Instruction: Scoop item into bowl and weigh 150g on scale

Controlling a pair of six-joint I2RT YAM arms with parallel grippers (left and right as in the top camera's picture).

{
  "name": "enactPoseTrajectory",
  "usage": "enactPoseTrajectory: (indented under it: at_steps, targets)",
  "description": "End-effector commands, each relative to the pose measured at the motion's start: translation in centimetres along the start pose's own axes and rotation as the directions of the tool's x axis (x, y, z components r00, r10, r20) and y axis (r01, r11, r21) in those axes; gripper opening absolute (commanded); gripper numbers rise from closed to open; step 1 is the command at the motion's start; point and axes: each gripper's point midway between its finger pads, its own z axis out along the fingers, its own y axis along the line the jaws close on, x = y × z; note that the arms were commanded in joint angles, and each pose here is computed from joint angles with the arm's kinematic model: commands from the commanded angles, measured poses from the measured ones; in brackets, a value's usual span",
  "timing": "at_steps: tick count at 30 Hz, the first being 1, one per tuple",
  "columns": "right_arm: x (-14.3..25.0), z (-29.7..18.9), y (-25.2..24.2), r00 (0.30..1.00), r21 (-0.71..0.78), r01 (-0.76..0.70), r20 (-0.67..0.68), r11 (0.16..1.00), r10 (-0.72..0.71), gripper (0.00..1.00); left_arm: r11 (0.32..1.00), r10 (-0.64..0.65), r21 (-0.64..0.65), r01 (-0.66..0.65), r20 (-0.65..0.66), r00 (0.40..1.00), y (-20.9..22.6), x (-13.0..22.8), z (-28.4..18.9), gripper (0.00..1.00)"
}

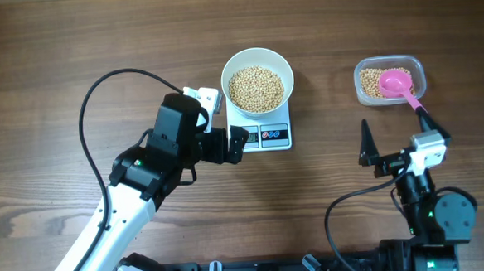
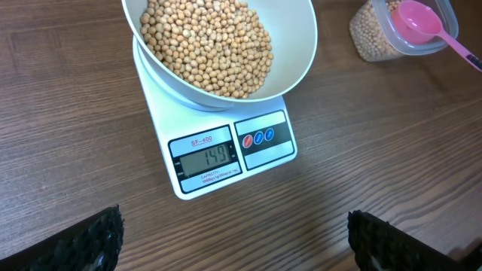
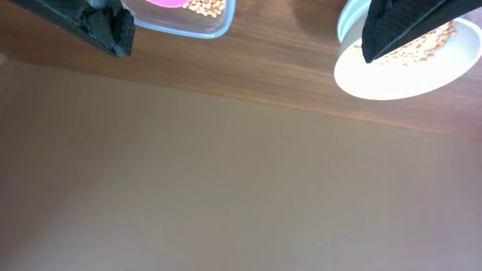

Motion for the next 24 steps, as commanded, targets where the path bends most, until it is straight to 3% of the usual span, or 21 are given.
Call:
enactPoseTrajectory:
  at_steps: [1,9,16,24]
  targets:
    - [0.1,-0.7,1.1,0.999,-0.044,0.01,0.047,0.999,-0.008,1.0,1.0,0.026,-0.003,-0.026,0.011,1.0,-0.1,-0.2,-0.2,1.0]
    - [2.0,-1.2,2.4,0.995,-0.08,0.021,0.095,0.997,-0.013,1.0,1.0,0.026,-0.003,-0.026,0.011,1.0,-0.1,-0.2,-0.2,1.0]
    - [3.1,-0.9,1.4,0.995,-0.003,0.01,0.096,1.0,-0.009,1.0,1.0,0.026,-0.003,-0.026,0.011,1.0,-0.1,-0.2,-0.2,1.0]
    - [7.2,-0.8,1.2,0.997,0.018,-0.034,-0.07,0.999,0.035,1.0,1.0,0.026,-0.003,-0.026,0.011,1.0,-0.1,-0.2,-0.2,1.0]
